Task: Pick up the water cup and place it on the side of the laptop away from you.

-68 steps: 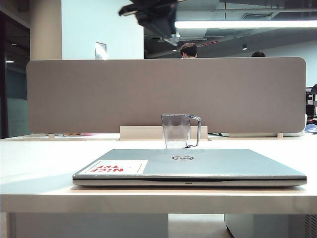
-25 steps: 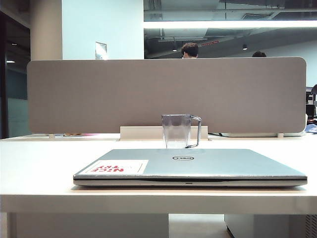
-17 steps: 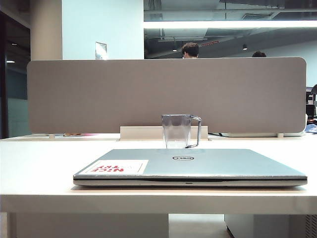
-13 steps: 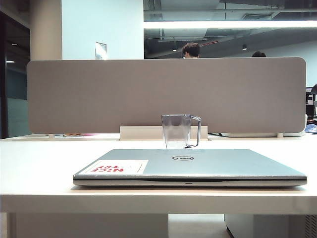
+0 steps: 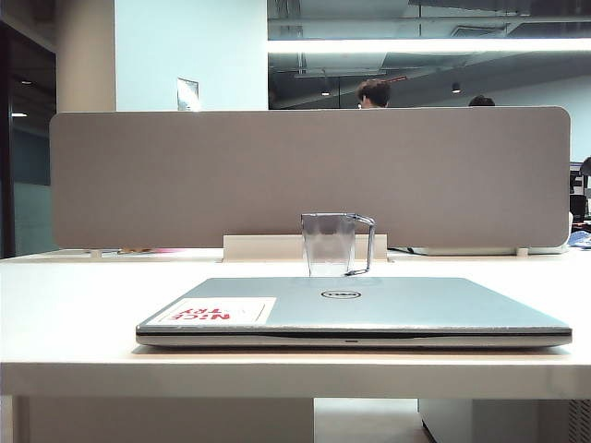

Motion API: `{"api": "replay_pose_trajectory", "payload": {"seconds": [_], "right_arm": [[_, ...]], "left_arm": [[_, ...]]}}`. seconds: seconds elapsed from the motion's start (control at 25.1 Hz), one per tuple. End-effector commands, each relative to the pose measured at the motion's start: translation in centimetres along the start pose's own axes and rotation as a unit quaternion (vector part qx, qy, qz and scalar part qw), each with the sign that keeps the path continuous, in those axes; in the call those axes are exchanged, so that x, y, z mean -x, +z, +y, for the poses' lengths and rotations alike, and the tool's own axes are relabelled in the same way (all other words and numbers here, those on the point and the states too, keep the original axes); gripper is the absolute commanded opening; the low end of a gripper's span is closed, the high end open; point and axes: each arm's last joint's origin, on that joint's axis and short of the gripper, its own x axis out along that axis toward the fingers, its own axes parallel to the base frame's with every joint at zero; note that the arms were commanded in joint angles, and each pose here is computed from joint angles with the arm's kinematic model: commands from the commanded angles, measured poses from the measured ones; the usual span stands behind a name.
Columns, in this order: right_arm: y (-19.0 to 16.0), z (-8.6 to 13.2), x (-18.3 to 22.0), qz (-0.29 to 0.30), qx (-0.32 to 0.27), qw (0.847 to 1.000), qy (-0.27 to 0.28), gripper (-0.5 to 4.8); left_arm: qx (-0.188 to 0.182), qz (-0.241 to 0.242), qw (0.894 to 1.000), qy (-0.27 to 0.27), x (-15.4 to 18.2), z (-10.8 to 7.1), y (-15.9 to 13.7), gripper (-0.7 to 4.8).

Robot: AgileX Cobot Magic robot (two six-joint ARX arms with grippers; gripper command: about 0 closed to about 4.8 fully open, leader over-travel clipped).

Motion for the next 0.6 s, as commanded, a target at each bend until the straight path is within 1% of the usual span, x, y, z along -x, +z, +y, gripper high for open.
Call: {"api": "replay_pose_trajectory", "payload": {"seconds": [0.04, 0.6], "right_arm": [[-0.02, -0.01, -0.03, -0.003, 0.001, 1.000, -0.001, -0.08], [-0.02, -0.01, -0.03, -0.003, 0.001, 1.000, -0.001, -0.08]], "left_arm": [[-0.007, -0.010, 1.000, -0.004, 0.03, -0.04, 0.27, -0.06], [-0.007, -0.004, 1.000, -0.003, 0.03, -0.03, 0.15, -0.06]]}}
